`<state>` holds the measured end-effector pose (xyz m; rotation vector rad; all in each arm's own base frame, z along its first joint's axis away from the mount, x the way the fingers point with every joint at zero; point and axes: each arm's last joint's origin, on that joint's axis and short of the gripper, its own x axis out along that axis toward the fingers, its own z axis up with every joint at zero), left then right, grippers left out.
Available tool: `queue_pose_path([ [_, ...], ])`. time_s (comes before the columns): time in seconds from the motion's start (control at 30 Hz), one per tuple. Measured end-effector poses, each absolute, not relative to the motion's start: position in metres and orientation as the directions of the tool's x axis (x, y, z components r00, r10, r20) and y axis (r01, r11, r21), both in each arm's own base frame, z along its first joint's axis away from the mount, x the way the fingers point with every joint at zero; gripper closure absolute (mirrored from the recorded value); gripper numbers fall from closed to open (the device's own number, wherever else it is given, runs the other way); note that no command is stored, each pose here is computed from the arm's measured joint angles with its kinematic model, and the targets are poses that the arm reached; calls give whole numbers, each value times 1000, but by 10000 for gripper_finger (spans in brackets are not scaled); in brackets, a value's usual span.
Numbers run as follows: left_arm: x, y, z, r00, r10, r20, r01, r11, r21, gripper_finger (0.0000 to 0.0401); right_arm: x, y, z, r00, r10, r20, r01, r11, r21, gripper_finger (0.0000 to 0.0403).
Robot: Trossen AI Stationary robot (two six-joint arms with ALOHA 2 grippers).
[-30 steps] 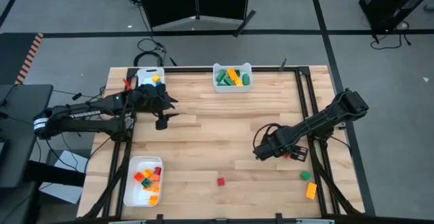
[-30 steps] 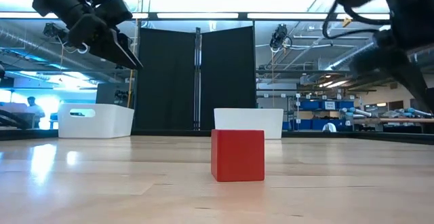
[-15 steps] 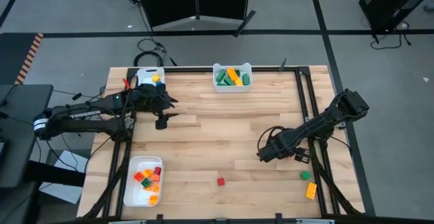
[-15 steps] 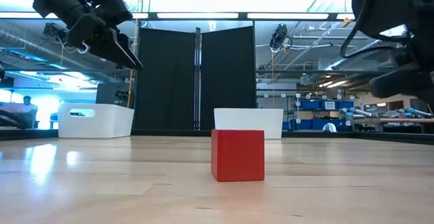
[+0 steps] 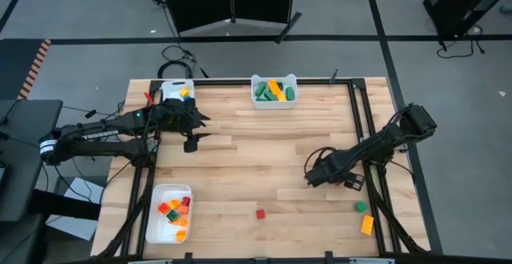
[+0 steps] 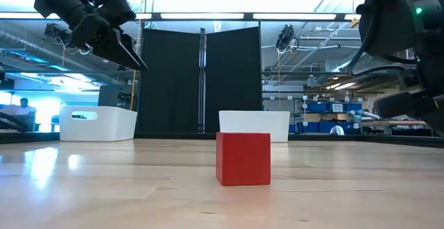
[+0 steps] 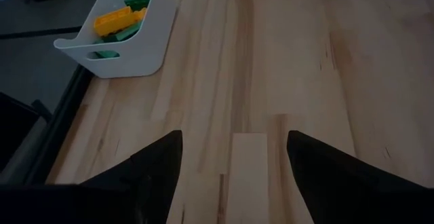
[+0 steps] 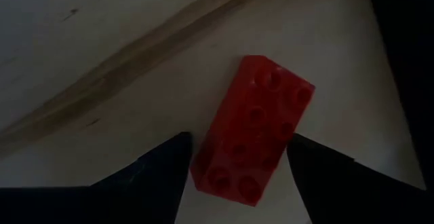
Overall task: Sort blocks by size
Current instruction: Put the red 8 stud game piece into the top right white bin
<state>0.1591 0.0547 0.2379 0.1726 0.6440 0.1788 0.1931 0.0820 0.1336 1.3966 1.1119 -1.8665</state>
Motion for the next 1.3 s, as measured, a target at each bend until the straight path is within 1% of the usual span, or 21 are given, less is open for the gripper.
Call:
queue_pose_path([
  [0.1, 159, 55, 238, 785, 219, -579, -112, 970, 215, 126, 190, 81, 128, -296, 52, -954, 818, -503, -281, 146],
  [0.3, 160, 55, 240, 797, 232, -557, -124, 966, 225, 126, 189, 80, 127, -302, 49, -952, 836, -466, -289, 154],
  [0.4, 161, 56, 241, 801, 241, -548, -133, 964, 231, 126, 189, 80, 127, -294, 34, -955, 850, -448, -277, 165],
  [0.5, 161, 56, 242, 805, 247, -540, -138, 962, 235, 126, 190, 79, 126, -281, 18, -960, 862, -434, -261, 191],
  [0.67, 162, 57, 242, 805, 257, -534, -147, 959, 241, 126, 191, 79, 127, -266, -22, -964, 886, -400, -235, 250],
  [0.97, 162, 57, 243, 809, 259, -528, -149, 959, 243, 126, 196, 80, 132, -268, -43, -963, 917, -319, -241, 252],
  [1.07, 162, 57, 243, 810, 259, -526, -149, 959, 243, 126, 200, 81, 139, -277, -79, -958, 924, -295, -243, 246],
  [1.23, 163, 57, 244, 815, 261, -518, -151, 958, 244, 126, 206, 82, 152, -269, -119, -956, 932, -283, -227, 247],
  [1.3, 163, 57, 244, 815, 261, -518, -151, 958, 244, 126, 210, 82, 156, -248, -132, -960, 938, -282, -204, 246],
])
